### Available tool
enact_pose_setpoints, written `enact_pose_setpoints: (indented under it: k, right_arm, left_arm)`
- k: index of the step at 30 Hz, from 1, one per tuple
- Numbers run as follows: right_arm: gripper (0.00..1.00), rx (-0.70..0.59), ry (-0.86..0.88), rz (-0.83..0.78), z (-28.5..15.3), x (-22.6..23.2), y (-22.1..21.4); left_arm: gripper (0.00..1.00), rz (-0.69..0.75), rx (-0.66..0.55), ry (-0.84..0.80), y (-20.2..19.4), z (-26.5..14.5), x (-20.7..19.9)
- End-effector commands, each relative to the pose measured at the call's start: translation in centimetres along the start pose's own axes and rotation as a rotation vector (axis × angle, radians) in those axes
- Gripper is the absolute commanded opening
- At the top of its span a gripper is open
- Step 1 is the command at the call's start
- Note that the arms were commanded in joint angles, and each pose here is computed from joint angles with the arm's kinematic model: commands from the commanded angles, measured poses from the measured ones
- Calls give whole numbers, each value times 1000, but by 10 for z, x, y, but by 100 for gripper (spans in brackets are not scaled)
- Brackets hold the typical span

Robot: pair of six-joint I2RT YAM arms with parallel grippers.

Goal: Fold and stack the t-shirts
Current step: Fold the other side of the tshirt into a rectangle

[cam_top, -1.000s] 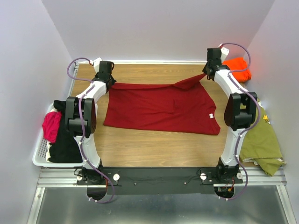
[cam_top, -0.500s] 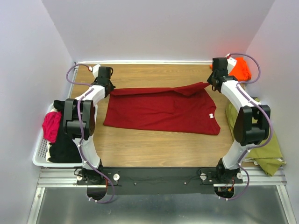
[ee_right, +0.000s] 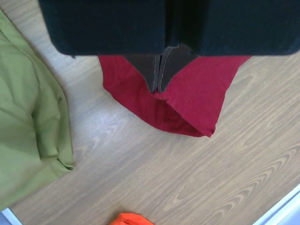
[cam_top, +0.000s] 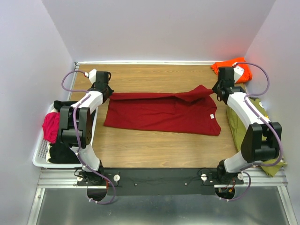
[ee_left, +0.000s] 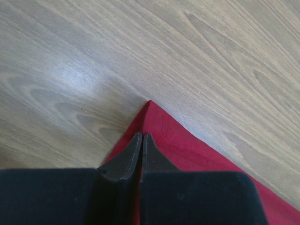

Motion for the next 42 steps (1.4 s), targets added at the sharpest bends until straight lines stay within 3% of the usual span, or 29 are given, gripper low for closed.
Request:
enact_pose_setpoints:
  k: [1, 15, 21, 27, 28, 29, 32, 42]
  right_arm:
    - [1, -20, -42, 30, -13, -20, -6]
    - [1, 124, -122, 3, -7, -51, -81]
    - [1, 186, -197, -11, -1, -68, -115]
    - [15, 231, -197, -7, 1, -70, -129]
    - [17, 229, -194, -7, 1, -69, -129]
    - [18, 222, -191, -5, 1, -68, -125]
    - [20, 202, -172, -3, -3, -66, -119]
    - [23, 133, -142, 2, -20, -66, -102]
  left_arm:
    - [10, -30, -20, 1, 5, -6, 5]
    - [10, -58, 83, 63, -40, 4, 36]
    - [19, -44, 104, 84, -51, 10, 44]
    - [28, 28, 118, 72, -62, 10, 42]
    - [31, 32, 106, 74, -61, 9, 41]
    - [42, 39, 97, 77, -63, 6, 39]
    - [52, 23, 52, 107, -56, -1, 41]
    - [58, 22, -67, 71, -32, -25, 18]
Point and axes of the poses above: each gripper's point midway between its finger pads, its own z axis out along the fingers, its own x axis along the line the jaws close on, y = z × x, the point moved 4 cm from there along -z, back along the fingers, and after that the axes turned 6 degrees about -z, right-handed, at the moved point
